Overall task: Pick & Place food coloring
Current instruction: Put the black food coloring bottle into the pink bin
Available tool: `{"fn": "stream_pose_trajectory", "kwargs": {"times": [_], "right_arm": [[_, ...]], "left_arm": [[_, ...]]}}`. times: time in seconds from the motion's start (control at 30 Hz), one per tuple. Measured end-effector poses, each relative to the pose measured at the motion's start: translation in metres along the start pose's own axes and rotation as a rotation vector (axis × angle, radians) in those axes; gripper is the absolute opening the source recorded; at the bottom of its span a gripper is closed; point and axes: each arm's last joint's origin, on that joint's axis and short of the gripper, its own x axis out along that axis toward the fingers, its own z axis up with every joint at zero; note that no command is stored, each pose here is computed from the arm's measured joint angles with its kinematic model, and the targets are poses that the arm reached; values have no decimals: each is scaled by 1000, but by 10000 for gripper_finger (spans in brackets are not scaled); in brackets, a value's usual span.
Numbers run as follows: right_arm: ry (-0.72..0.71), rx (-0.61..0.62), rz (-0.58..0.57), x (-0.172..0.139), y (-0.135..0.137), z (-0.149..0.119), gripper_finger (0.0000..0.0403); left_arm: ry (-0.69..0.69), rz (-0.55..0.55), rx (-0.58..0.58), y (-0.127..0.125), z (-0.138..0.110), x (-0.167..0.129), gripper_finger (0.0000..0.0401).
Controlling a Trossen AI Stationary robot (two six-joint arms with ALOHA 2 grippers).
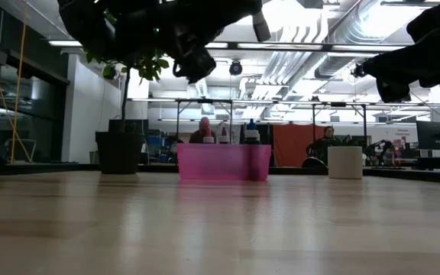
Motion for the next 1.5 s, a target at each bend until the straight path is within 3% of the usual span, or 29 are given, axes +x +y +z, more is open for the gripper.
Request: {"fn": "stream_pose_trajectory", "kwargs": {"times": [0.23, 0.67, 0.87, 1.0, 1.27, 1.5], "right_arm": [[0, 0, 0, 0, 0, 0, 99], [0, 0, 1, 0, 0, 0, 98], [0, 0, 0, 0, 0, 0, 98], [0, 0, 0, 0, 0, 0, 98], [0, 0, 0, 0, 0, 0, 98], [0, 0, 0, 0, 0, 0, 98]], "left_arm": [[-43, 14, -199, -2, 7, -2, 23], [-7, 128, -289, -60, 60, -50, 23], [-9, 245, -342, -69, 78, -71, 23], [-57, 261, -389, -65, 88, -80, 23], [-202, 149, -439, -52, 100, -90, 23], [-274, -28, -484, -49, 102, -95, 23]]}}
